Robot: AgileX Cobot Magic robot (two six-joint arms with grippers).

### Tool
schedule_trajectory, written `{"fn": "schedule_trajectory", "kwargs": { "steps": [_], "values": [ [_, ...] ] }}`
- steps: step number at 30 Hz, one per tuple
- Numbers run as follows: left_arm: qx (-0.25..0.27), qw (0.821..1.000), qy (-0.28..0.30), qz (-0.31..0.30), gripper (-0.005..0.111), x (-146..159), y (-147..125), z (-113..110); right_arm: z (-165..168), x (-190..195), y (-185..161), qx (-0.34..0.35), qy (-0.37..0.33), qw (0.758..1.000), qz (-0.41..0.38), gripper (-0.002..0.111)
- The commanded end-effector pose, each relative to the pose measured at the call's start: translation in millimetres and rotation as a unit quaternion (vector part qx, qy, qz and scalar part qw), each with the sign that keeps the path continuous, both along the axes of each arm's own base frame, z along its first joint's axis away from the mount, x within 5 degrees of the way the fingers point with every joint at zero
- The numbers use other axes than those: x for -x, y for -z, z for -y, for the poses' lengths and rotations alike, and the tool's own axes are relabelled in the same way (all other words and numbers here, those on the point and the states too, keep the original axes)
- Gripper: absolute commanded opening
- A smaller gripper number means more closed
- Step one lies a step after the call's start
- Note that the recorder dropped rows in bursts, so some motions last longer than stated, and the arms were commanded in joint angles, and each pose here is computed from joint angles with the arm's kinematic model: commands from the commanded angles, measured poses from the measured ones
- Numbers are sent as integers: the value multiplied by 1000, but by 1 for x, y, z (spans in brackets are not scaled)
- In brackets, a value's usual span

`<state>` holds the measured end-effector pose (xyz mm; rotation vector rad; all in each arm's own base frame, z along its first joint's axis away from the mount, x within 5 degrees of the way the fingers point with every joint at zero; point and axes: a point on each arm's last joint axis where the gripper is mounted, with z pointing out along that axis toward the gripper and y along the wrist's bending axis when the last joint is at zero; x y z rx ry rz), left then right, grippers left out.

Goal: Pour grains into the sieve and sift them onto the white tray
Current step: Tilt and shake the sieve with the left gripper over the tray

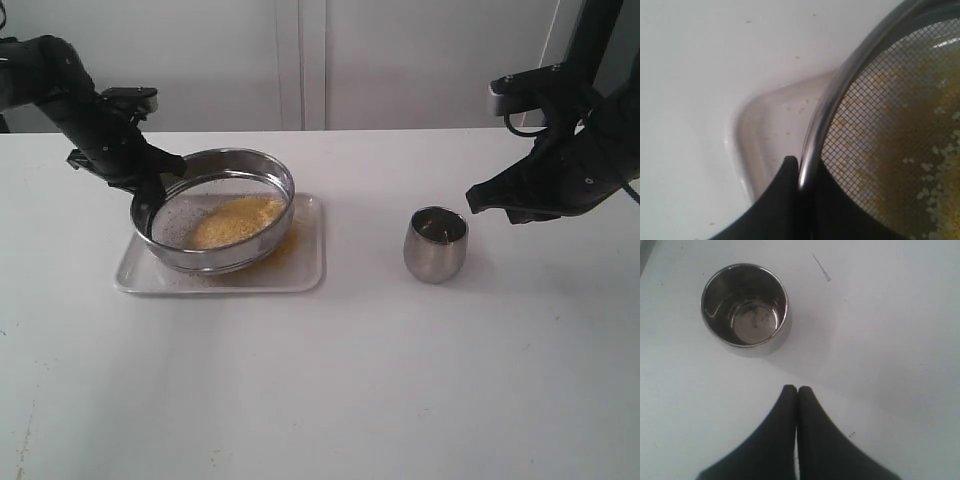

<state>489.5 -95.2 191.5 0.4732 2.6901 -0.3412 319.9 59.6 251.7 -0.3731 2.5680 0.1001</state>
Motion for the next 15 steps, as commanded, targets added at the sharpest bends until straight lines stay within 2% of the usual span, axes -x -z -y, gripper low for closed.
{"fn": "schedule_trajectory", "kwargs": {
  "steps": [1,4,9,11,15],
  "values": [
    [48,994,-97,-13,0,-3,-13,-22,3,-2,-3,-2,6,1000,9,0],
    [52,993,-98,-33,0,0,-13,-29,3,-2,-3,-2,6,1000,9,0],
    [27,999,-7,-19,0,7,-12,6,3,-2,-3,-2,6,1000,8,0],
    [19,1000,-8,-16,0,6,-12,6,3,-2,-3,-2,6,1000,8,0],
    [21,997,-65,-37,0,3,-11,-29,3,-2,-3,-2,6,1000,8,0]
  ]
}}
